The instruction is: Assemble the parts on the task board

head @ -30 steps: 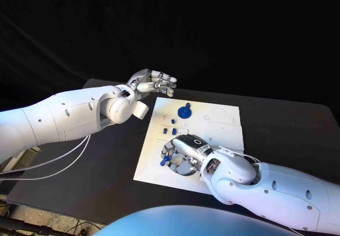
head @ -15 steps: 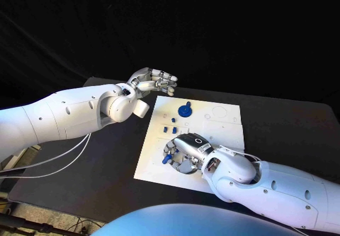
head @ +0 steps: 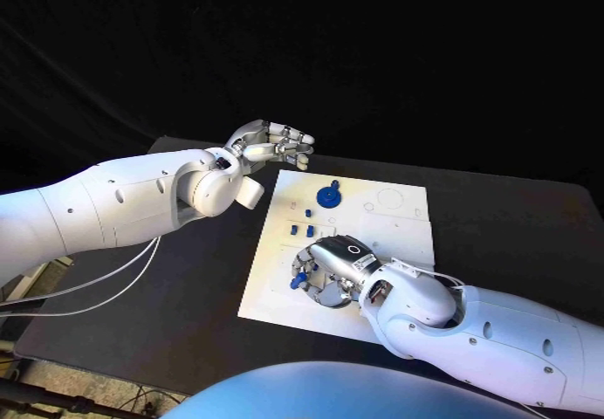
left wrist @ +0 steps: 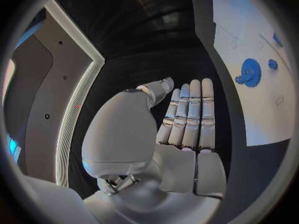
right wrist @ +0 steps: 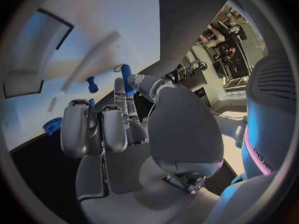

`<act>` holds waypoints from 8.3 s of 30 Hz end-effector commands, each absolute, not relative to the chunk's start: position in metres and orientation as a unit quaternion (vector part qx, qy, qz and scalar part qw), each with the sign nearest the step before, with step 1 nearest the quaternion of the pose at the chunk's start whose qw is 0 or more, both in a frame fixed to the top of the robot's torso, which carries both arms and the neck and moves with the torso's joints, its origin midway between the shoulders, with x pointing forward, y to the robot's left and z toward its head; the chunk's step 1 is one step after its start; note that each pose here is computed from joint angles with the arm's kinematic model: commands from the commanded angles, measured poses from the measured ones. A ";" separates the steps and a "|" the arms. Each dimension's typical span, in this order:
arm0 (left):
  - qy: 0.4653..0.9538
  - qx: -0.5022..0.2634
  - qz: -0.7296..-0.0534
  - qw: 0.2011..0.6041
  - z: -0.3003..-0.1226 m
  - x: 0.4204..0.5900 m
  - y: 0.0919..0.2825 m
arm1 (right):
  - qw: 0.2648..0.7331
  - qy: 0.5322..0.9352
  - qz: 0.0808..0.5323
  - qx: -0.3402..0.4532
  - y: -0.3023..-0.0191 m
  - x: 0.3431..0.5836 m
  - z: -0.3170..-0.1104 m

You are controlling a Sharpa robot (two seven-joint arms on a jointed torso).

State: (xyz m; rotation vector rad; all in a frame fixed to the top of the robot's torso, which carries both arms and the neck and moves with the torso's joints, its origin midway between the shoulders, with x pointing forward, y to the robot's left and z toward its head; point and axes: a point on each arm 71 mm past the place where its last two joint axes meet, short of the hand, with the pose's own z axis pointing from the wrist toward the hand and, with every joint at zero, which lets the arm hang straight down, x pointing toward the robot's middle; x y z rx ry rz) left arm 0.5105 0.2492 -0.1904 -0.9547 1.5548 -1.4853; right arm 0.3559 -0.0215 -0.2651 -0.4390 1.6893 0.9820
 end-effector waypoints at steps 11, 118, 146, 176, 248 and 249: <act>0.609 -0.373 -0.589 0.377 -0.189 0.510 0.247 | 0.559 0.708 0.388 -0.190 -0.022 0.358 -0.266; 0.615 -0.372 -0.590 0.368 -0.192 0.498 0.251 | 0.502 0.831 0.211 0.118 -0.236 0.366 -0.248; 0.617 -0.375 -0.586 0.369 -0.192 0.497 0.256 | 0.483 0.844 0.216 0.087 -0.206 0.357 -0.264; 0.619 -0.375 -0.586 0.364 -0.192 0.496 0.255 | 0.481 0.857 0.177 0.047 -0.189 0.361 -0.280; 0.624 -0.373 -0.586 0.356 -0.192 0.496 0.252 | 0.397 0.868 0.258 0.150 -0.126 0.355 -0.278; 0.624 -0.374 -0.586 0.356 -0.192 0.496 0.252 | 0.397 0.868 0.258 0.149 -0.126 0.355 -0.278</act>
